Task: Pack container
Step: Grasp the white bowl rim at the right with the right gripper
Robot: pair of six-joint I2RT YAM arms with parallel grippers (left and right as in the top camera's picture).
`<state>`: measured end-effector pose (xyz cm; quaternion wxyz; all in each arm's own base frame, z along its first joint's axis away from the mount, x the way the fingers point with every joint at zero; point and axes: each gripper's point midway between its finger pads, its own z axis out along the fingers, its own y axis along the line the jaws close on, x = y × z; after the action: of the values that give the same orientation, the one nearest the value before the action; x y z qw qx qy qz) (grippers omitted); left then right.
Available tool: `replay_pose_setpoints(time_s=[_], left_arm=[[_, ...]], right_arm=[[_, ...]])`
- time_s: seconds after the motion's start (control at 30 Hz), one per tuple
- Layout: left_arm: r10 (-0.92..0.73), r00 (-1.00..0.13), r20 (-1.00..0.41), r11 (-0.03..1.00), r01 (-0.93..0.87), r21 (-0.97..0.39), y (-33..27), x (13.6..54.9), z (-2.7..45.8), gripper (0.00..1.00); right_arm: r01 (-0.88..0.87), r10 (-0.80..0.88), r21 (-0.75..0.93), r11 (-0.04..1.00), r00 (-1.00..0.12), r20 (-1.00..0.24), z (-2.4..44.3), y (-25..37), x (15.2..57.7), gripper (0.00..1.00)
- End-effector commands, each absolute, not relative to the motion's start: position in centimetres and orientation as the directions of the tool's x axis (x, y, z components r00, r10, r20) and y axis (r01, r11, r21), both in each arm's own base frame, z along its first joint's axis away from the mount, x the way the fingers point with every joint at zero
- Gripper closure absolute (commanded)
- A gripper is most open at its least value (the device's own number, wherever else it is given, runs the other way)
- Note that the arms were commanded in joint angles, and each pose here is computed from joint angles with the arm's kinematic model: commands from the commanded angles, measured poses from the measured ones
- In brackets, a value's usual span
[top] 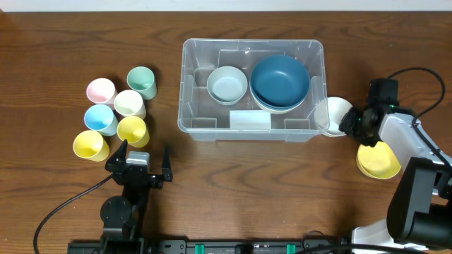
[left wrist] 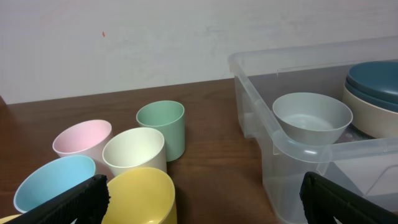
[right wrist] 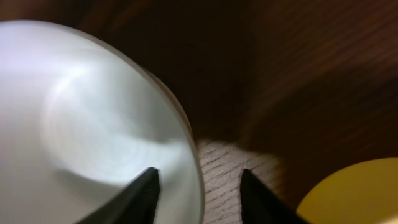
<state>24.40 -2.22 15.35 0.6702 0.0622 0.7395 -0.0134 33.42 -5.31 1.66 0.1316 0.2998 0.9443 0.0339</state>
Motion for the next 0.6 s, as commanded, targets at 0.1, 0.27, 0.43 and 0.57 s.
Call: replay_pose_setpoints(time_s=[0.1, 0.27, 0.43, 0.57], left_arm=[[0.078, -0.137, -0.987, 0.990, 0.126, 0.061, -2.4, 24.3, 13.9, 0.02], [0.078, -0.137, -0.987, 0.990, 0.126, 0.061, -2.4, 24.3, 13.9, 0.02], [0.078, -0.137, -0.987, 0.990, 0.126, 0.061, -2.4, 24.3, 13.9, 0.02], [0.078, -0.137, -0.987, 0.990, 0.126, 0.061, -2.4, 24.3, 13.9, 0.02]], right_arm=[[0.563, 0.589, 0.171, 0.808, -0.776, -0.227, 1.6, -5.2, 33.6, 0.74], [0.578, 0.604, 0.175, 0.797, -0.760, -0.240, 1.7, -5.9, 33.8, 0.84], [0.615, 0.641, 0.182, 0.767, -0.725, -0.253, 2.0, -7.7, 33.9, 0.99], [0.648, 0.674, 0.189, 0.738, -0.689, -0.268, 2.6, -9.5, 34.1, 0.99]])
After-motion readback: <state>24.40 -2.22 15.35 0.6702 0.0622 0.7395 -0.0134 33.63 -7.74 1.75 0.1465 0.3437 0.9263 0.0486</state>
